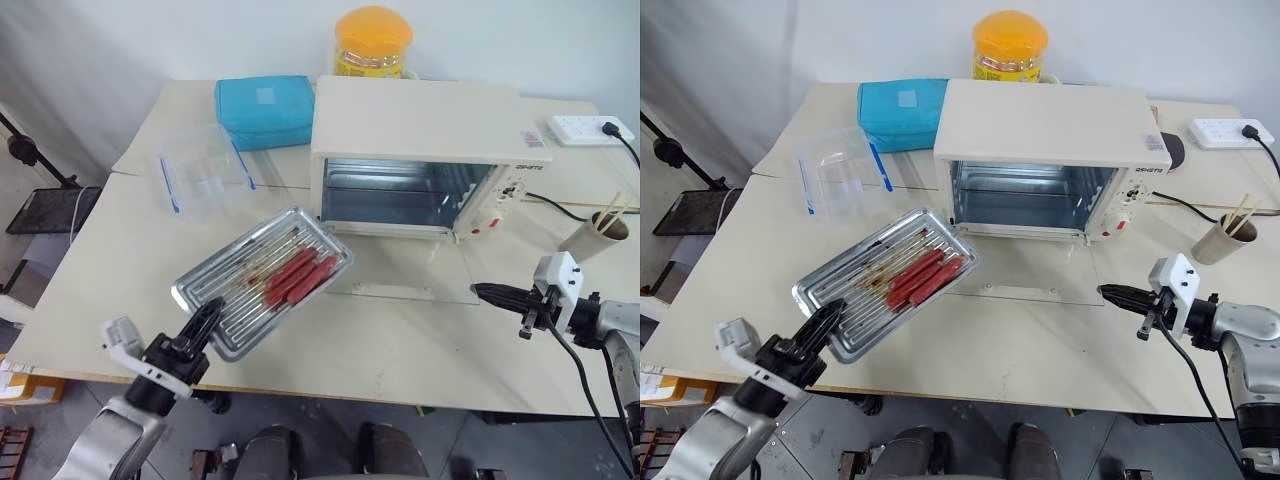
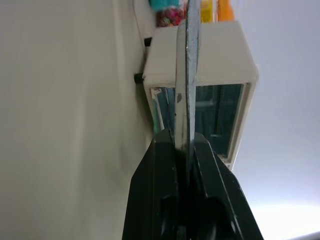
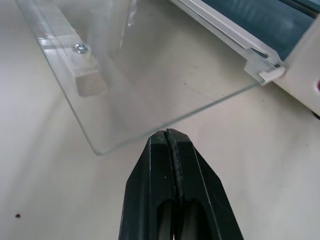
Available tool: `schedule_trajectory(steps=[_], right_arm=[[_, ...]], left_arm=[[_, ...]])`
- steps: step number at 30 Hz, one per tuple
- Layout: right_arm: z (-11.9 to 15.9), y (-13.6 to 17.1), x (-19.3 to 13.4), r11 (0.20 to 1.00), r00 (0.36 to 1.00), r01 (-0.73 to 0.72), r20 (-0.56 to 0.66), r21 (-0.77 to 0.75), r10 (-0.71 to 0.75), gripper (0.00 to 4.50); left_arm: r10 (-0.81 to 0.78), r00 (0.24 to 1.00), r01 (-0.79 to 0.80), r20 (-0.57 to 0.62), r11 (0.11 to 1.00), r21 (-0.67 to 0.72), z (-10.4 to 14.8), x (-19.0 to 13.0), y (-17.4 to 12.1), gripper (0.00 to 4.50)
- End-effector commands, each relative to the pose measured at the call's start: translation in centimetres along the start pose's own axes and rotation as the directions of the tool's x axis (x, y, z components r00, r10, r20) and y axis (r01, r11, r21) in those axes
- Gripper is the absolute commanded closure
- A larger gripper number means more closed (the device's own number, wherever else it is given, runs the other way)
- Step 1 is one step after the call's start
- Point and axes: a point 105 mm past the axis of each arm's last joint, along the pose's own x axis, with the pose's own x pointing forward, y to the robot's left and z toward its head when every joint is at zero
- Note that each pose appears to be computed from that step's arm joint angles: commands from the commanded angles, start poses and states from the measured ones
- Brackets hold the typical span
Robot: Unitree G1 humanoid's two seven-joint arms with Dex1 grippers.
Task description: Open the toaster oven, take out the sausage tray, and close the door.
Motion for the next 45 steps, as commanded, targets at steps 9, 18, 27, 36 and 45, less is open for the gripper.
schedule_trajectory(steps=[9,18,27,36,45], right_arm=[[1.3,0.5,1.1,0.999,0.987,-0.035,0.157,-0.012,0.036,4.48],[7.0,-0.9,0.6,0.996,0.92,0.013,0.389,0.088,-0.047,4.48],[14.5,-0.7,1.5,0.994,0.828,-0.039,0.56,0.102,-0.025,4.48],[9.7,4.2,0.4,0.985,0.937,-0.036,0.338,-0.168,0.092,2.51],[5.8,6.1,-4.1,0.985,0.964,0.016,0.263,-0.173,0.031,0.01]], left_arm=[[-0.104,0.938,0.145,0.332,0.984,-0.101,4.0,0.5,-2.7,4.5],[-0.101,0.932,0.154,0.348,0.98,-0.127,4.5,1.3,-2.8,4.5],[-0.053,0.955,0.092,0.292,0.988,-0.121,3.7,1.1,-1.9,4.5],[-0.09,0.996,0.089,0.028,0.995,0.032,3.0,0.5,-0.5,4.5],[-0.101,0.842,0.126,-0.529,0.992,0.01,1.5,3.3,0.7,4.5]])
